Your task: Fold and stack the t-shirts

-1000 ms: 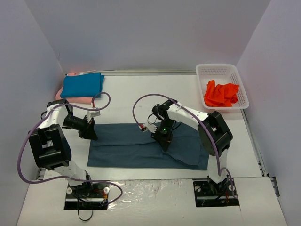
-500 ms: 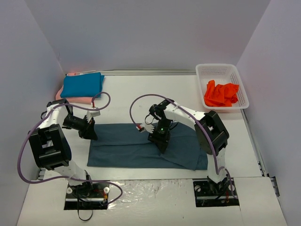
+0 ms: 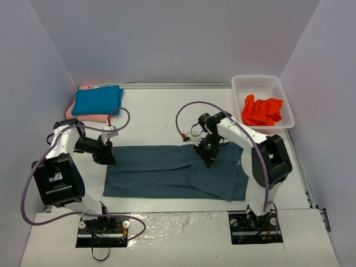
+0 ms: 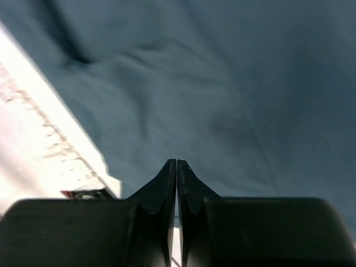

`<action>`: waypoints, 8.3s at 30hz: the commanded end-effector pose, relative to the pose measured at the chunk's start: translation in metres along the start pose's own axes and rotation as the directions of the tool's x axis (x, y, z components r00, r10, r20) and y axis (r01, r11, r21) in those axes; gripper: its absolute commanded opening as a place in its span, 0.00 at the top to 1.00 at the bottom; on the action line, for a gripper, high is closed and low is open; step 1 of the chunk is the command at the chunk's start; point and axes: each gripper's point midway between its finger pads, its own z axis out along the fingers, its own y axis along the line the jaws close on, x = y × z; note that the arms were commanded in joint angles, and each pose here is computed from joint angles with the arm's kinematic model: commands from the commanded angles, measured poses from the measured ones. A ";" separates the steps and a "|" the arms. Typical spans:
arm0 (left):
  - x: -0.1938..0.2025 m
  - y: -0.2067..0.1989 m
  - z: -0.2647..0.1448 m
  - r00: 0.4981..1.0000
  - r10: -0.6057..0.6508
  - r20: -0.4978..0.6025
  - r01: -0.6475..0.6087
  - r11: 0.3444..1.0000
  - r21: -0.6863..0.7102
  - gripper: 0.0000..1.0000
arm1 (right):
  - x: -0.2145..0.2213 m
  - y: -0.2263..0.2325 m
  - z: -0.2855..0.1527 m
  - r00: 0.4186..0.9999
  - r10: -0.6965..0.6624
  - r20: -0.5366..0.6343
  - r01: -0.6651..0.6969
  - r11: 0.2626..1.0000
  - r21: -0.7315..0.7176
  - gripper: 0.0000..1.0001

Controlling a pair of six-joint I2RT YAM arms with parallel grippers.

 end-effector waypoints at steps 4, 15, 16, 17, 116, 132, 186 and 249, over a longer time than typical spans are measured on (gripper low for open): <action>-0.010 0.000 -0.008 1.000 0.020 0.017 -0.019 1.000 -0.024 0.78 | 0.051 -0.036 -0.008 0.987 0.155 -0.052 -0.146 0.978 0.146 1.00; -0.012 0.008 -0.007 1.000 0.007 0.017 -0.006 1.000 -0.022 0.78 | 0.072 -0.057 0.013 0.970 0.213 -0.118 -0.200 0.974 0.109 1.00; -0.011 0.008 -0.007 1.000 0.007 0.016 -0.006 1.000 -0.023 0.78 | 0.074 -0.061 0.018 0.966 0.223 -0.131 -0.211 0.972 0.099 1.00; -0.010 0.008 -0.006 1.000 0.005 0.013 -0.005 1.000 -0.019 0.78 | 0.073 -0.068 0.018 0.965 0.232 -0.123 -0.221 0.970 0.100 1.00; 0.009 -0.010 0.146 0.774 0.182 -0.606 -0.099 0.981 0.169 0.98 | 0.001 -0.147 -0.088 0.890 0.219 0.400 -0.412 0.760 0.502 1.00; -0.021 -0.109 0.193 0.777 0.372 -0.508 -0.157 0.896 0.416 0.97 | -0.043 -0.176 -0.052 0.900 0.264 0.346 -0.387 0.849 0.359 1.00; -0.124 0.034 0.043 0.985 0.103 -0.140 -0.124 0.981 -0.152 0.97 | -0.183 -0.299 -0.109 0.854 0.008 0.520 -0.337 0.771 0.541 1.00; -0.091 0.023 0.036 0.992 0.093 -0.086 -0.109 0.974 -0.199 0.77 | -0.084 -0.079 0.082 1.000 -0.028 0.006 0.026 0.978 0.209 1.00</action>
